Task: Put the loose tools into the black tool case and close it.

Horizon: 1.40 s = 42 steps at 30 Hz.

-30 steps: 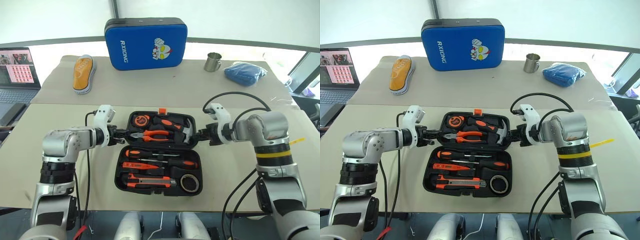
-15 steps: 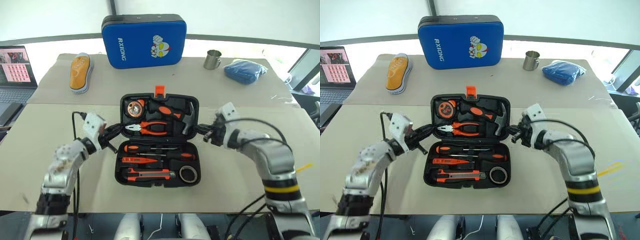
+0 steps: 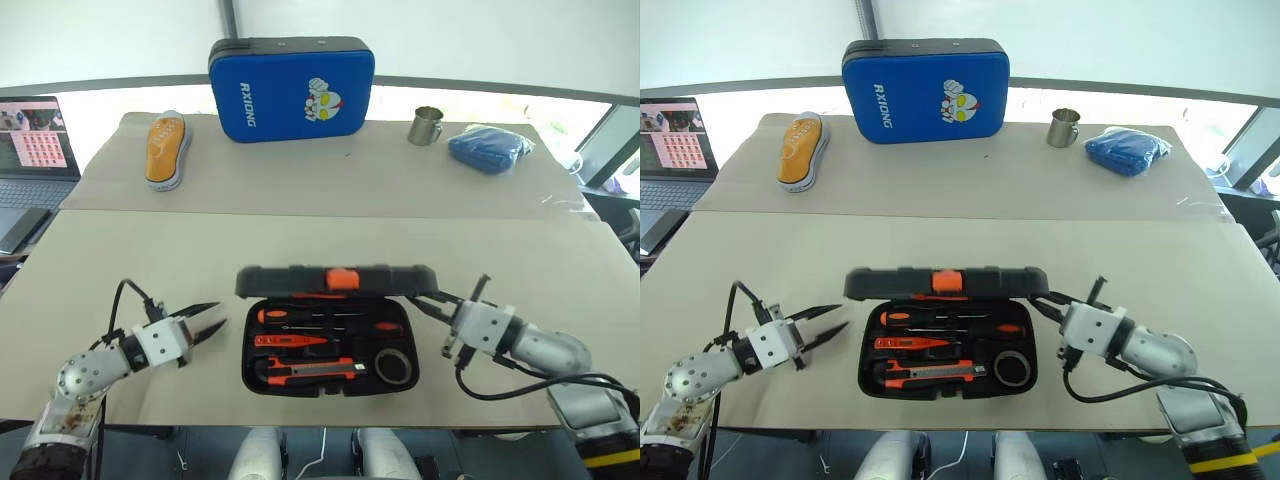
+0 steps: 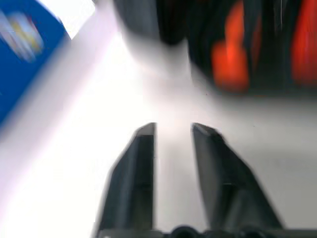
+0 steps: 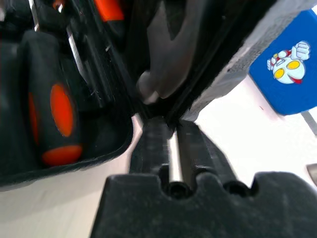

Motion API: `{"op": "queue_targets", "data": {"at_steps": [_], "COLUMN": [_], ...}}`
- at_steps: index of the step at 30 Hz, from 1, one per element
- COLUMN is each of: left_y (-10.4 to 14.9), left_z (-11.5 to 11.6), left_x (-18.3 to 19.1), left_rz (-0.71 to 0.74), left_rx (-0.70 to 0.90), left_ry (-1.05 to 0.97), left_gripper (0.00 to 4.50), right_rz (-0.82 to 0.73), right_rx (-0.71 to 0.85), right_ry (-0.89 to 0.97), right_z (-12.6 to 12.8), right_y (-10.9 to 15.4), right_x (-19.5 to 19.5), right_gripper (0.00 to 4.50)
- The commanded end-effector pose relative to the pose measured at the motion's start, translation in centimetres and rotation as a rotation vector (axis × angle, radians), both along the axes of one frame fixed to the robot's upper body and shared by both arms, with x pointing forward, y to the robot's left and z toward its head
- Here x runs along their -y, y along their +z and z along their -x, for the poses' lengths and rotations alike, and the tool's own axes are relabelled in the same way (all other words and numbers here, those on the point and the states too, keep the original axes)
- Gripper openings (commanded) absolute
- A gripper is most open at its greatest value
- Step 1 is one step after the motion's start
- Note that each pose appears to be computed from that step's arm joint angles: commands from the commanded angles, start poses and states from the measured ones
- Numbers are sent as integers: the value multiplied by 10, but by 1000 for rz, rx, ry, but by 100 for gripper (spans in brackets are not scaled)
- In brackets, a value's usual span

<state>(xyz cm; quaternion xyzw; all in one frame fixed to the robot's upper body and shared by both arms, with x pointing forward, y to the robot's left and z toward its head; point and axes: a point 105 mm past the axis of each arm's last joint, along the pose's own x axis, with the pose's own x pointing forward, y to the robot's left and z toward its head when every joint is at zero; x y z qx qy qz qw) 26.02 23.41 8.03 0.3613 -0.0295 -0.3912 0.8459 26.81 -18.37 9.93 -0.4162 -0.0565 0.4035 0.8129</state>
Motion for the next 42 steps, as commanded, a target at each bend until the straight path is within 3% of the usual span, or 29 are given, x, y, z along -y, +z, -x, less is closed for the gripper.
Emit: {"op": "queue_targets", "data": {"at_steps": [1, 4, 7, 9, 12, 17, 22, 24, 30, 38, 42], "left_y": [8, 10, 15, 27, 40, 42, 31, 26, 13, 9, 21], "left_z": [0, -5, -15, -29, -49, -68, -70, -73, -70, -46, -37], "left_x": [-6, -8, -7, 0, 14, 41, 62, 62, 51, 35, 39], "left_rz": [74, 77, 130, 173, 209, 176, 117, 83, 34, 152, 273], "left_rx": [-102, -146, -197, -210, -257, -314, -414, -440, -520, -549, -494], "left_ry": [0, -7, 9, -3, -25, -98, -199, -194, -156, -67, -55], "left_gripper": [324, 435, 440, 440, 371, 187, 9, 0, 0, 0, 0], "right_rz": [20, 34, 48, 28, -47, -51, -67, -94, -123, -193, -241], "right_rx": [44, 47, 27, -64, -263, -563, -679, -700, -636, -481, -431], "right_ry": [-5, -8, 6, -1, -13, 78, 118, 118, 119, 65, 38], "right_z": [2, 6, 14, 26, 48, 94, 107, 105, 77, 11, -19], "right_y": [8, 8, 5, 0, -4, -15, -25, -28, -28, -6, 0], "right_x": [9, 17, 23, 31, 39, 22, -12, -27, -55, -67, -73], "right_gripper": [208, 306, 412, 438, 380, 207, 44, 14, 14, 14, 14]}}
